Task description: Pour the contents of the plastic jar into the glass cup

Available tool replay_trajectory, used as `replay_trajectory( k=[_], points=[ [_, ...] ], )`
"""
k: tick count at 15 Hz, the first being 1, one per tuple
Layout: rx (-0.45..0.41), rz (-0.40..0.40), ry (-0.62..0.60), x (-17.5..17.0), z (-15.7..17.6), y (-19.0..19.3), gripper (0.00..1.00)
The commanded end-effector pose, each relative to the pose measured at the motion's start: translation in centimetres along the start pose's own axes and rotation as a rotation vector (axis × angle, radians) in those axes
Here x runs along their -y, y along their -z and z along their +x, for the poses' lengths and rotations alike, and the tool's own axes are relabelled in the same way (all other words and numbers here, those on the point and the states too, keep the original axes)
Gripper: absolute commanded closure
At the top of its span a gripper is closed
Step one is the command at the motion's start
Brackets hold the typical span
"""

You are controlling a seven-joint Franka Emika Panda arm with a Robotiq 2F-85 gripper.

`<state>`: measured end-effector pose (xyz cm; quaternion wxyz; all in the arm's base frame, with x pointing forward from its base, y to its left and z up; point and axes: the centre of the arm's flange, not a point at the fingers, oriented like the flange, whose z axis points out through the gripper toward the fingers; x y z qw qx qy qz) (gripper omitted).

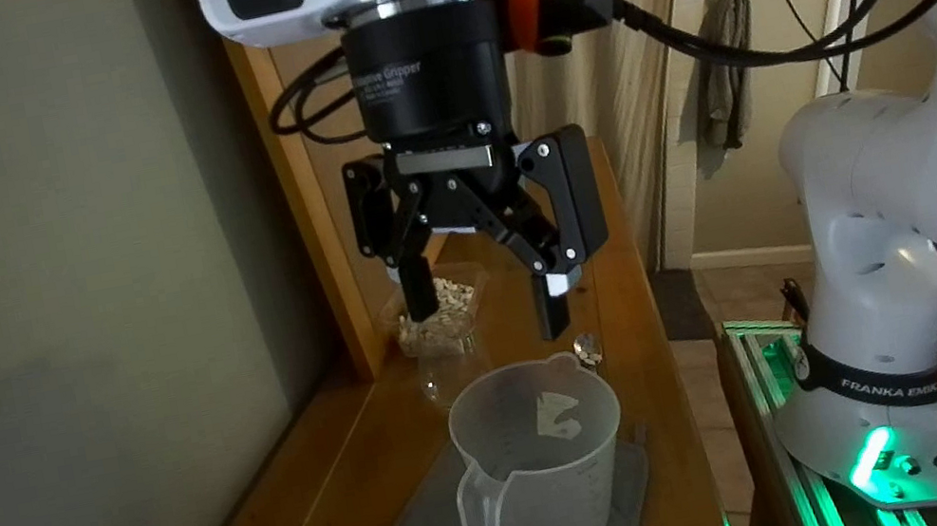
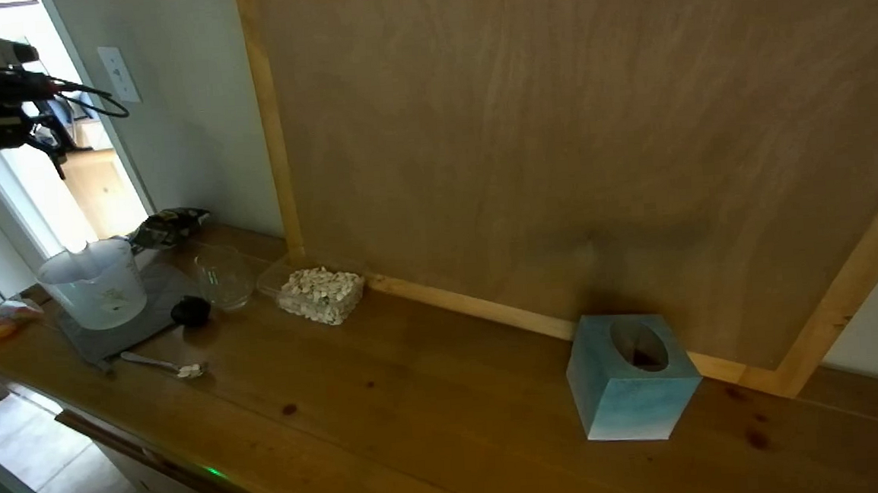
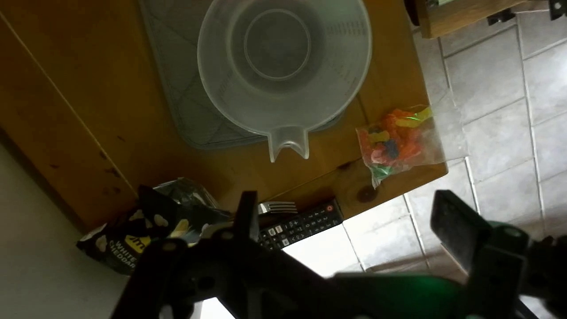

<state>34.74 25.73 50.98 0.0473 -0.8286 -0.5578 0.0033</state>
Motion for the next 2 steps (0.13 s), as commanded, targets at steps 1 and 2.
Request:
replay_trajectory(
  k=[1, 2],
  points=[
    [0.000, 0.000, -0.001, 0.00, 0.00, 0.00, 0.00],
    [0.000, 0.000, -0.001, 0.00, 0.00, 0.00, 0.00]
  ],
)
